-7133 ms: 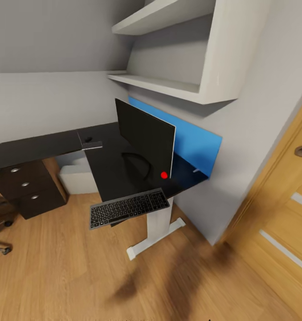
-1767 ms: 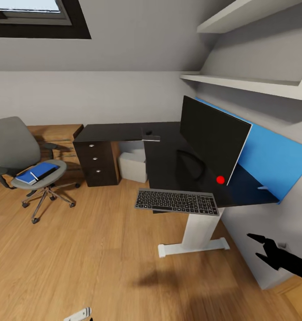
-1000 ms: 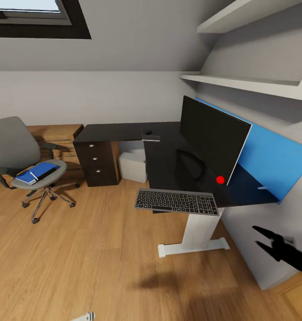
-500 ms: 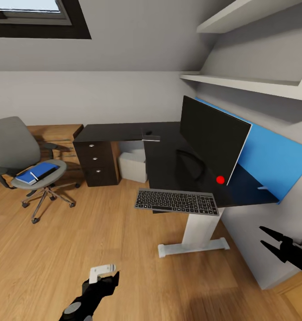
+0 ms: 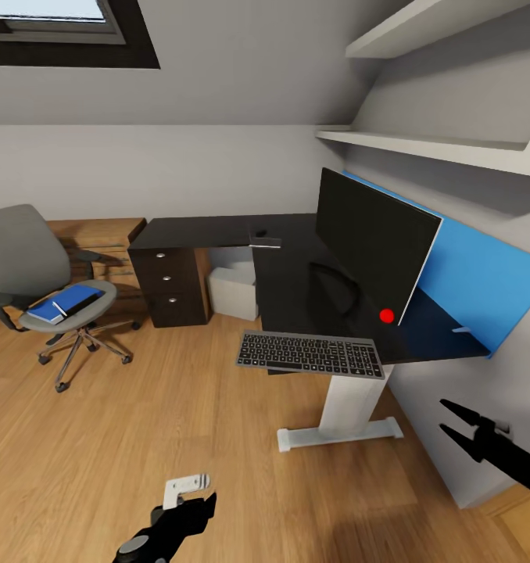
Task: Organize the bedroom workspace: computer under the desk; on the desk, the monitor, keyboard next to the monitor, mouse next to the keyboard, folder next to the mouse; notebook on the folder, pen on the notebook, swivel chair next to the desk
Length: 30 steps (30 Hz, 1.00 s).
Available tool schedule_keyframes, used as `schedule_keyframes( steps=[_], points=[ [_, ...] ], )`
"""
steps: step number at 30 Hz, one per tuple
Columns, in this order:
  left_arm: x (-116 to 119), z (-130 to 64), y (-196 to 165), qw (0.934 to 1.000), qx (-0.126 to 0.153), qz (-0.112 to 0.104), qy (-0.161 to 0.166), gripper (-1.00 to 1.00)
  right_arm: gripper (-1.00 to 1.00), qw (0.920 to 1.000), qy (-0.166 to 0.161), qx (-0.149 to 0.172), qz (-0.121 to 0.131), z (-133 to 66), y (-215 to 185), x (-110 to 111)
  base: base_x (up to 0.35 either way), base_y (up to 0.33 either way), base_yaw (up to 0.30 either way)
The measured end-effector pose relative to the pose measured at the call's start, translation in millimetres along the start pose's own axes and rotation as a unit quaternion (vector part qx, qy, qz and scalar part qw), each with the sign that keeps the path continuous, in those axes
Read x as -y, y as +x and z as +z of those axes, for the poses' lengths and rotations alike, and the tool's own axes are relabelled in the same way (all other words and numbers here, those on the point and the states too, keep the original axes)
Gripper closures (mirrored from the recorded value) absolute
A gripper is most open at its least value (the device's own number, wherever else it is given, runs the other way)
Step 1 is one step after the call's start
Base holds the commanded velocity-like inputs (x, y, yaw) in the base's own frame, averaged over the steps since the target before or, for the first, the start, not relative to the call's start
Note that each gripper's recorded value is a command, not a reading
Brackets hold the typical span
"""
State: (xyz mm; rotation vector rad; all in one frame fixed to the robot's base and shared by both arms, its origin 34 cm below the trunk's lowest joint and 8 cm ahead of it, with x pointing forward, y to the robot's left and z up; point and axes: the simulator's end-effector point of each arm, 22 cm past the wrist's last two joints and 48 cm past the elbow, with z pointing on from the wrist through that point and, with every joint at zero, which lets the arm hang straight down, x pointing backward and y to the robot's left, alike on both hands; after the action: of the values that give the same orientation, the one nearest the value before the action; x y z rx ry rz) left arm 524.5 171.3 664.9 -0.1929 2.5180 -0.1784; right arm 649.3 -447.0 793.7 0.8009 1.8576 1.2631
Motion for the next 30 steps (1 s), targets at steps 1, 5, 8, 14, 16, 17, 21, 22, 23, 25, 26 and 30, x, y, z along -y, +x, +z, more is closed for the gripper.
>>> schedule_keyframes(
  steps=[1, 5, 8, 14, 16, 17, 21, 22, 23, 25, 26, 30],
  points=[
    [-1, 0.4, 1, 1.0, -0.001, 0.001, -0.001, -1.0, -1.0, 1.0, -0.004, 0.0, 0.005, 2.0, 2, -1, 0.0, 0.0, 0.0],
    [-3, 1.0, 3, 1.0, -0.003, 0.003, -0.002, -1.0, -1.0, 0.9995, -0.018, -0.004, 0.027, 9.8, 12, -5, 0.002, 0.0, 0.0],
    [-3, 1.1, 3, 1.0, -0.003, 0.004, -0.002, -1.0, -1.0, 0.9991, -0.022, -0.008, 0.035, 13.6, 19, -5, 0.079, 0.0, 0.0],
    [-4, 0.9, 2, 1.0, 0.001, 0.003, -0.002, -1.0, -1.0, 0.999, -0.026, -0.008, 0.036, 19.0, 25, -6, 0.248, 0.0, 0.0],
    [-4, 1.1, 1, 1.0, 0.002, 0.003, -0.002, -1.0, -1.0, 0.9991, -0.027, -0.006, 0.033, 21.0, 27, -6, 0.17, 0.0, 0.0],
    [-4, 1.2, 1, 1.0, 0.002, 0.003, -0.002, -1.0, -1.0, 0.9991, -0.027, -0.005, 0.031, 21.4, 27, -5, 0.097, 0.0, 0.0],
    [-4, 1.4, 1, 1.0, 0.002, 0.003, -0.003, -1.0, -1.0, 0.9994, -0.027, 0.001, 0.024, 22.8, 26, -5, 0.052, 0.0, 0.0],
    [-4, 1.4, 1, 1.0, 0.002, 0.003, -0.003, -1.0, -1.0, 0.9994, -0.027, 0.002, 0.022, 22.9, 26, -5, 0.086, 0.0, 0.0],
    [-4, 1.3, 1, 1.0, 0.002, 0.003, -0.002, -1.0, -1.0, 0.9994, -0.027, 0.002, 0.021, 23.0, 26, -4, 0.151, 0.0, 0.0],
    [-4, 1.2, 1, 1.0, 0.003, 0.003, -0.002, -1.0, -1.0, 0.9994, -0.026, 0.002, 0.021, 23.0, 26, -4, 0.192, 0.0, 0.0],
    [-4, 1.2, 1, 1.0, 0.003, 0.003, -0.002, -1.0, -1.0, 0.9994, -0.026, 0.002, 0.021, 23.1, 26, -4, 0.222, 0.0, 0.0],
    [-4, 1.4, 1, 1.0, 0.002, 0.003, -0.002, -1.0, -1.0, 0.9995, -0.025, 0.002, 0.021, 23.7, 27, -3, 0.131, 0.0, 0.0]
  ],
)
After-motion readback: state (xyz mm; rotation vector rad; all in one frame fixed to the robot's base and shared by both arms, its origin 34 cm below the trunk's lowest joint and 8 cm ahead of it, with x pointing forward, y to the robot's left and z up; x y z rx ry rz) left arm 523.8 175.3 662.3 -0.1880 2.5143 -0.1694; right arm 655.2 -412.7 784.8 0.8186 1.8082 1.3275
